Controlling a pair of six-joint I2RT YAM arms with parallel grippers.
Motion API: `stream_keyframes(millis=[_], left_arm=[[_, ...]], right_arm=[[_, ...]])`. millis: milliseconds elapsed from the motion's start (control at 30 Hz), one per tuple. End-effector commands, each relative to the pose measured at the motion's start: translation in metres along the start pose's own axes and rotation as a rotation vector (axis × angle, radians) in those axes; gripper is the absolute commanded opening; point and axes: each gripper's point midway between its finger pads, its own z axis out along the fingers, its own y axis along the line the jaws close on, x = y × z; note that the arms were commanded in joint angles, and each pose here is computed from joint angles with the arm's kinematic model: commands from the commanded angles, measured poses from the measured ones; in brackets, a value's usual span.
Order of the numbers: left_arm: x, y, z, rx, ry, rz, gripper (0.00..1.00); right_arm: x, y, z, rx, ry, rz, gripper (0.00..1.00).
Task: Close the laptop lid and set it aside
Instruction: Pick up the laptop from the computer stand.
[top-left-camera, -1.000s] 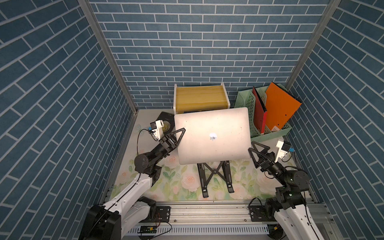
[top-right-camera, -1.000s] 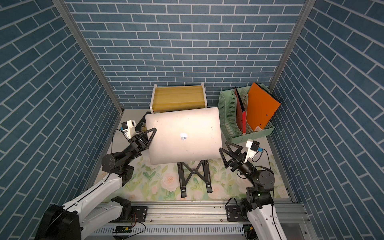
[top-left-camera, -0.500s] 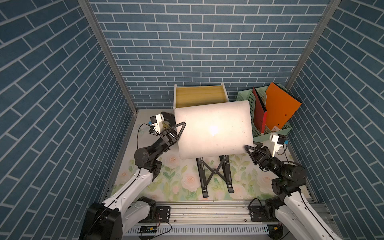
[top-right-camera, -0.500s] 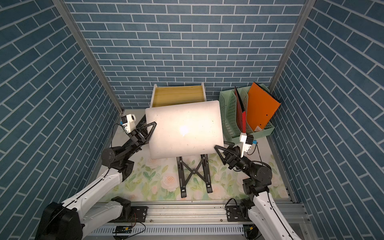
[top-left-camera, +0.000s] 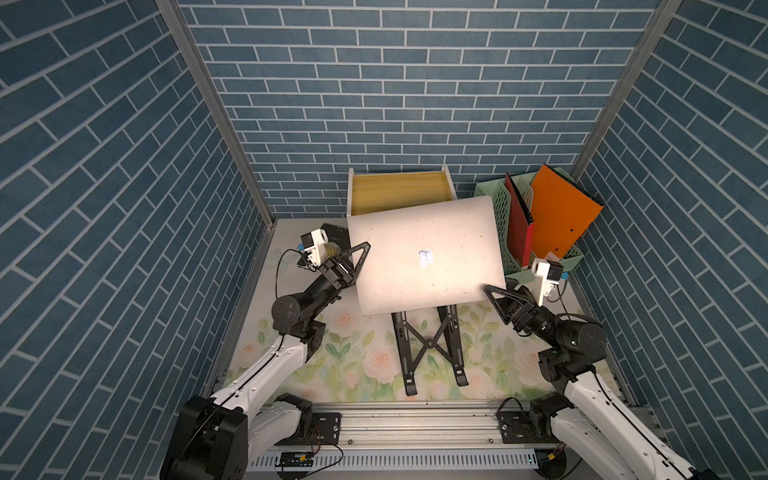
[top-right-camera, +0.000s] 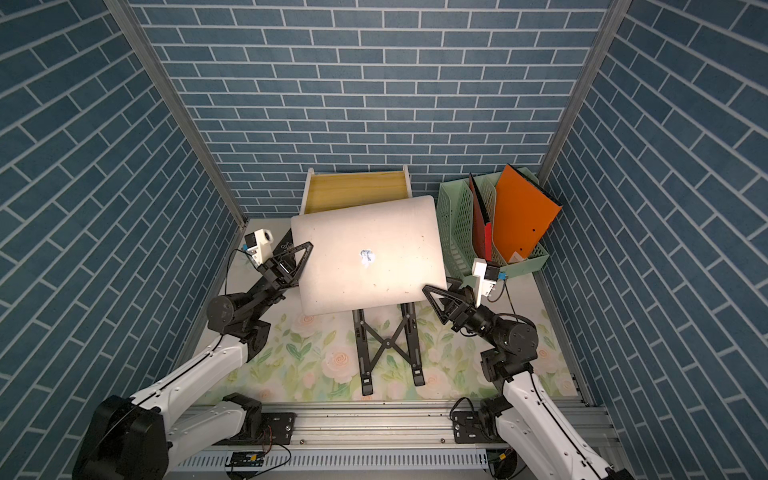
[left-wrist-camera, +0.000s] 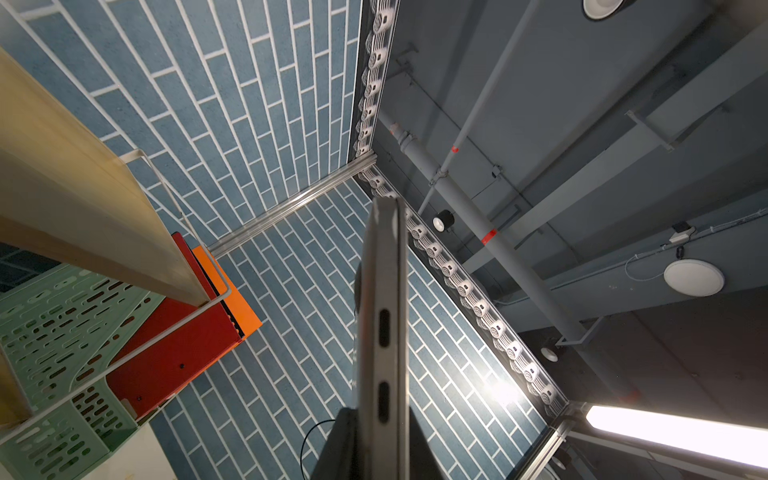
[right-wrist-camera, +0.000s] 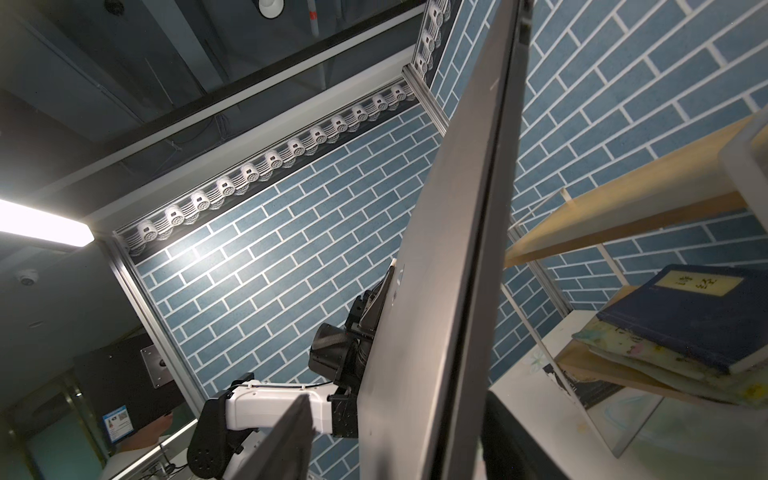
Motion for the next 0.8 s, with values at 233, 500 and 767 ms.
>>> stream_keyframes(millis=[233,500,767], left_arm=[[-0.052,-0.081,-0.046,0.366,-0.393,-0.071,0.0],[-0.067,-0.084,-0.052,0.309,-0.596,-0.073,0.0],[-0.075,-0.067,-0.051,0.168,-0.817,-0.096,0.0]], right_arm=[[-0.015,0.012,0.008,-0.062,-0.119,-0.029,0.82],[0.005,0.024,0.049,-0.125,-0.049,-0.039,0.8],[0.0,0.018,0.039,-0.029,-0.076,-0.095,0.81]])
